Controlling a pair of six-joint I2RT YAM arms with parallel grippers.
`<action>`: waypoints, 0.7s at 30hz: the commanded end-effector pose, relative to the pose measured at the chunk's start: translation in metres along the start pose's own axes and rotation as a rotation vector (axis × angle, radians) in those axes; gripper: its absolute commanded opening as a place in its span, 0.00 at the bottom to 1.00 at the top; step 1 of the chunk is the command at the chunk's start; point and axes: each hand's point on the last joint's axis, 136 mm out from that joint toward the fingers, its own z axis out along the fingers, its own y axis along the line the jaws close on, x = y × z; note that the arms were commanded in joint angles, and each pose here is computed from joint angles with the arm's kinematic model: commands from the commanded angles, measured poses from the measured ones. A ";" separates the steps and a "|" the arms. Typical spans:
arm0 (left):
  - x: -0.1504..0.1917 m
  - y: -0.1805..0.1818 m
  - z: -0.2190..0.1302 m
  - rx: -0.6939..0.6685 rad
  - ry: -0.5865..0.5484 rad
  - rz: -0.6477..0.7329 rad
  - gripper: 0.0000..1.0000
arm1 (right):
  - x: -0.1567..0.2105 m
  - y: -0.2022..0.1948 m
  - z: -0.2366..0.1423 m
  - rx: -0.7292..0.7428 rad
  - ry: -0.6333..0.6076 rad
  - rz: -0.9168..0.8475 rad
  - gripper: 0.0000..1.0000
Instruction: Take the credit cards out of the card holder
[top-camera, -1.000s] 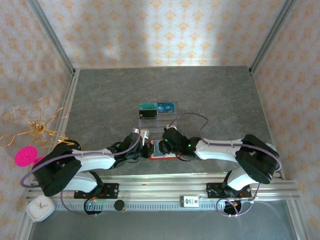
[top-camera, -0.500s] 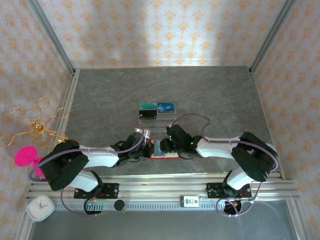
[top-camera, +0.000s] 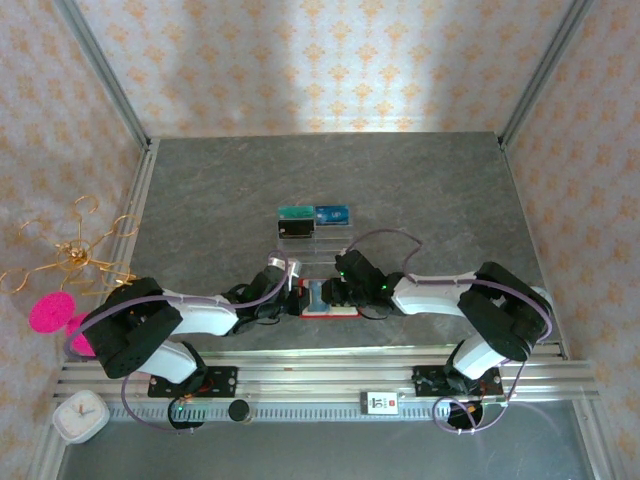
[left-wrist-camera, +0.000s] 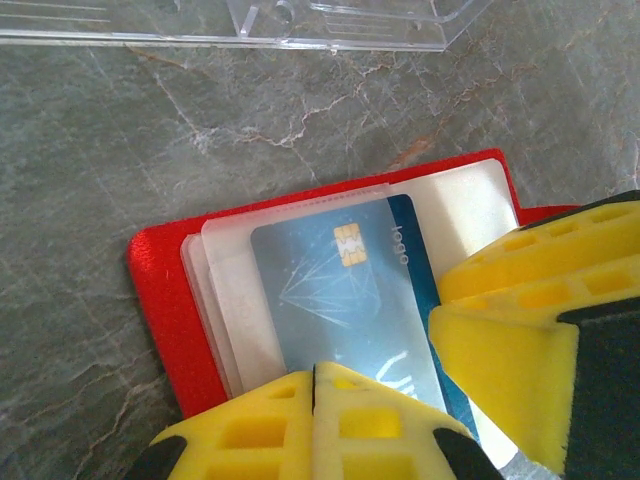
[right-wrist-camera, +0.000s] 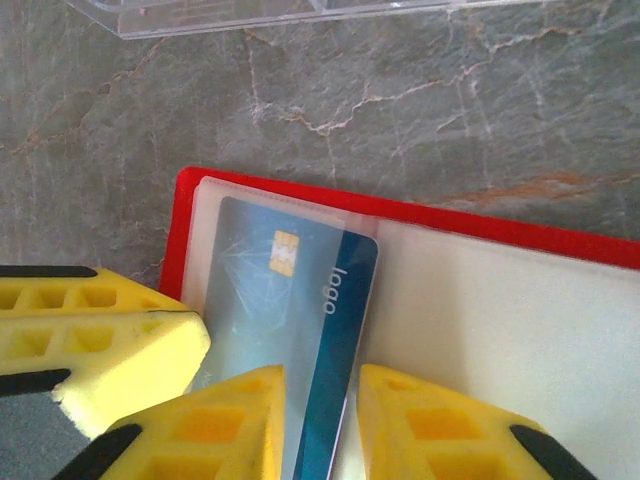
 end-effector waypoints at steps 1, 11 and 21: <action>0.032 0.027 0.000 -0.078 0.095 -0.027 0.00 | 0.012 -0.024 0.001 0.062 0.028 0.047 0.26; 0.037 0.024 0.007 -0.054 0.129 -0.016 0.00 | 0.016 -0.003 0.012 -0.053 0.070 0.037 0.11; 0.032 0.026 0.000 -0.052 0.106 -0.028 0.00 | 0.006 -0.028 -0.014 -0.034 0.000 0.126 0.00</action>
